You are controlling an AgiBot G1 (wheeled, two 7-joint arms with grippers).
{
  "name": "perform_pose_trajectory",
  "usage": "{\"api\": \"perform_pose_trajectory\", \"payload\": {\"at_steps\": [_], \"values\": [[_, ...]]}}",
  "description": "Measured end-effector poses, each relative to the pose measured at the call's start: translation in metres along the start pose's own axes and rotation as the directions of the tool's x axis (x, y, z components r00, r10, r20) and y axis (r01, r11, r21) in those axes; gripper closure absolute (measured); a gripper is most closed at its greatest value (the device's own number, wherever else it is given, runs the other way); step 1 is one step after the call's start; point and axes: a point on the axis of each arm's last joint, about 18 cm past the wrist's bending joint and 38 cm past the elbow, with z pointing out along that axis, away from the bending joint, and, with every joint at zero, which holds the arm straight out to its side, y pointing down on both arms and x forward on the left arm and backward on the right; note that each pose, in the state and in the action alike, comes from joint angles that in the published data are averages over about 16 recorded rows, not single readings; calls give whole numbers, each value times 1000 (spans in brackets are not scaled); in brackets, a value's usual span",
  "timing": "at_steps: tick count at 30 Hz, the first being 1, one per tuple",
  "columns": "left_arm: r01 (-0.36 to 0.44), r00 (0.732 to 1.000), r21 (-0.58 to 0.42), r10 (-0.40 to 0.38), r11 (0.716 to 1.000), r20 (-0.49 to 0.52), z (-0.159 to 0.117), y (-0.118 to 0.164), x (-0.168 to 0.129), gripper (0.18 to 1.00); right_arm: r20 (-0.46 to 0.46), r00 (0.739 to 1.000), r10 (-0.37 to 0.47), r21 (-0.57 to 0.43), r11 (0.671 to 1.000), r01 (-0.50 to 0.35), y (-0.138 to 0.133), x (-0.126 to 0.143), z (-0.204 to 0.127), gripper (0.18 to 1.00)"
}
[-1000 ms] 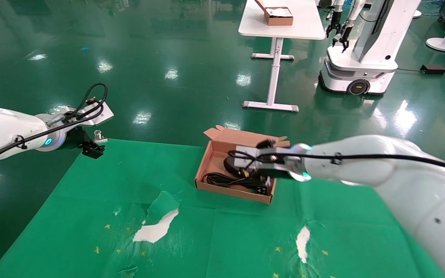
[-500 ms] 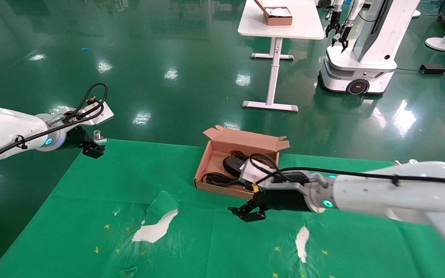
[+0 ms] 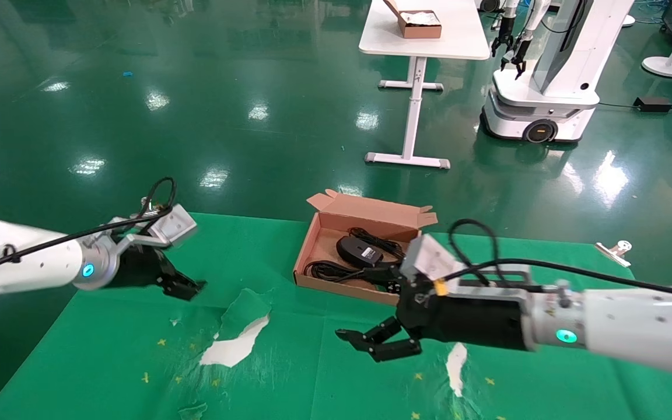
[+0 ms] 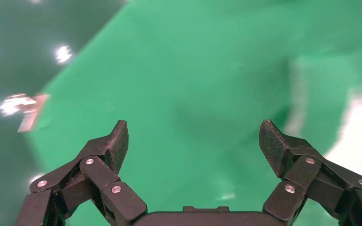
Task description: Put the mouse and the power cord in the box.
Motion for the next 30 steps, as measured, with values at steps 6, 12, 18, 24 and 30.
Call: {"api": "perform_pose_trajectory", "payload": {"at_steps": [6, 12, 18, 24, 30], "values": [[75, 986, 77, -62, 994, -155, -5, 8, 31, 184, 44, 999, 30, 97, 995, -34, -11, -16, -34, 184], [143, 951, 164, -90, 976, -297, -19, 11, 57, 184, 92, 995, 30, 183, 982, -46, -25, -33, -71, 178], [202, 905, 261, -78, 944, -418, -42, 12, 77, 184, 143, 990, 3, 254, 966, -39, -40, -54, -108, 178], [248, 860, 366, -30, 897, -509, -72, 12, 91, 184, 186, 982, -36, 300, 954, -22, -52, -74, -138, 178], [279, 822, 475, 49, 835, -568, -109, 12, 101, 184, 210, 976, -62, 320, 947, -9, -59, -85, -154, 178]]}}
